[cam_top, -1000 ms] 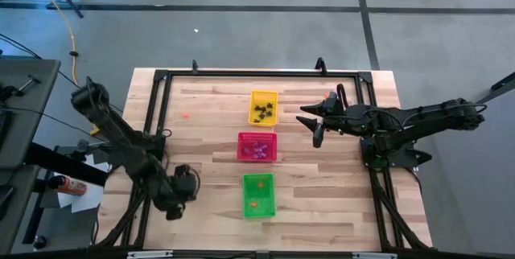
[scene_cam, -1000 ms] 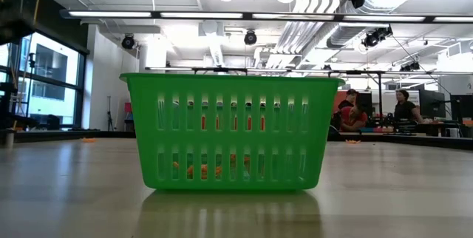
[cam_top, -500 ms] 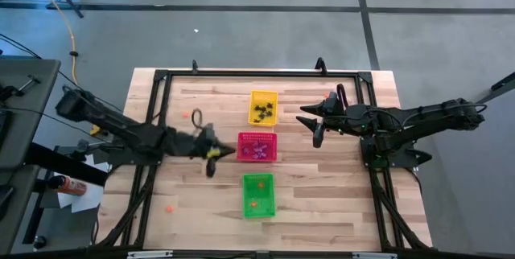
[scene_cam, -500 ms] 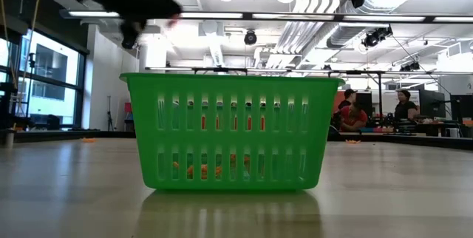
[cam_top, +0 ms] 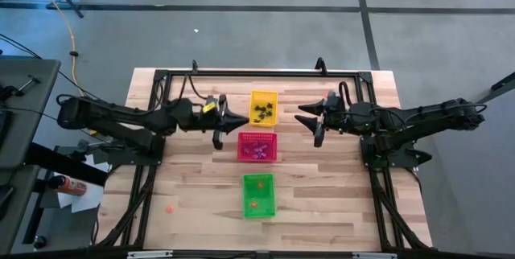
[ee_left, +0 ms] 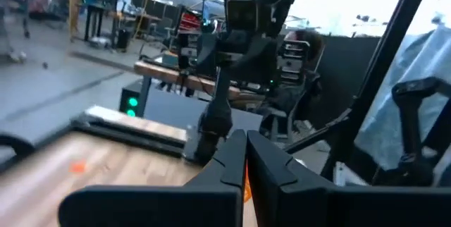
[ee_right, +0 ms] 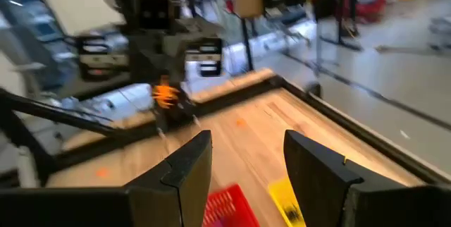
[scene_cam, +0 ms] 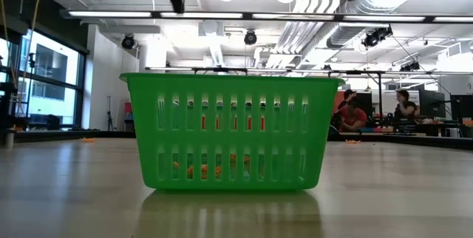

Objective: Sort Halloween decoration
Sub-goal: Put the orange spider toy into the green bin

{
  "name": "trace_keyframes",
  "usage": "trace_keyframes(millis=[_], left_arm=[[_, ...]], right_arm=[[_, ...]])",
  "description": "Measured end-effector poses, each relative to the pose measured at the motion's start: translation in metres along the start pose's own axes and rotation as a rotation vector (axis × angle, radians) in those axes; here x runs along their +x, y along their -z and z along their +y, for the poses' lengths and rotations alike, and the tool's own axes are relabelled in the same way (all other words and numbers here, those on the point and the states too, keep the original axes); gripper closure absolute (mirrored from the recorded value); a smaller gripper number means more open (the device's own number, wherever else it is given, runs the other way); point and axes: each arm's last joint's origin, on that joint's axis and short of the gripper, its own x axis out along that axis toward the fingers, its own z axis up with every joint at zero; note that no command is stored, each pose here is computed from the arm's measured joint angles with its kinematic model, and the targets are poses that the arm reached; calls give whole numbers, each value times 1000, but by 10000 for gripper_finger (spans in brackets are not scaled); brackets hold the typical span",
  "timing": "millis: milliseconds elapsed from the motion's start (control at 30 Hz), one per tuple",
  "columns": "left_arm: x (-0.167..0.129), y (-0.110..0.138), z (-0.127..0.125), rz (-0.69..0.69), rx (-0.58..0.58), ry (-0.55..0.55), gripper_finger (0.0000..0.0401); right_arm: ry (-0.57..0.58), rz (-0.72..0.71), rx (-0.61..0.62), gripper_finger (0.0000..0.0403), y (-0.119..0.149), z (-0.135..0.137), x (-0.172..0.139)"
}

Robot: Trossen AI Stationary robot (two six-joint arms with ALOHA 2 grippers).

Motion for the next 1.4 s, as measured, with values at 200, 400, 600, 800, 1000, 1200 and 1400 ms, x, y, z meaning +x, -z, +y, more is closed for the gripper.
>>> trace_keyframes(millis=[200,400,600,800,1000,1200,1400], left_arm=[[11,-27,-4,56,125,-24,401],[12,-29,-4,83,153,-40,401],[12,-29,-4,83,147,-42,401],[12,-29,-4,81,147,-52,401],[14,-25,-16,98,143,-24,401],[38,-10,-53,319,180,59,401],[78,26,-95,565,298,159,401]], right_arm=[[-117,-84,-45,231,-10,5,-1],[-114,-79,-69,231,-9,5,-1],[-114,-79,-69,231,-9,5,-1],[-111,-66,-74,231,-8,5,-1],[-98,-59,-78,231,-7,4,-1],[-91,-31,-97,231,-4,4,0],[-76,45,-123,231,3,2,0]])
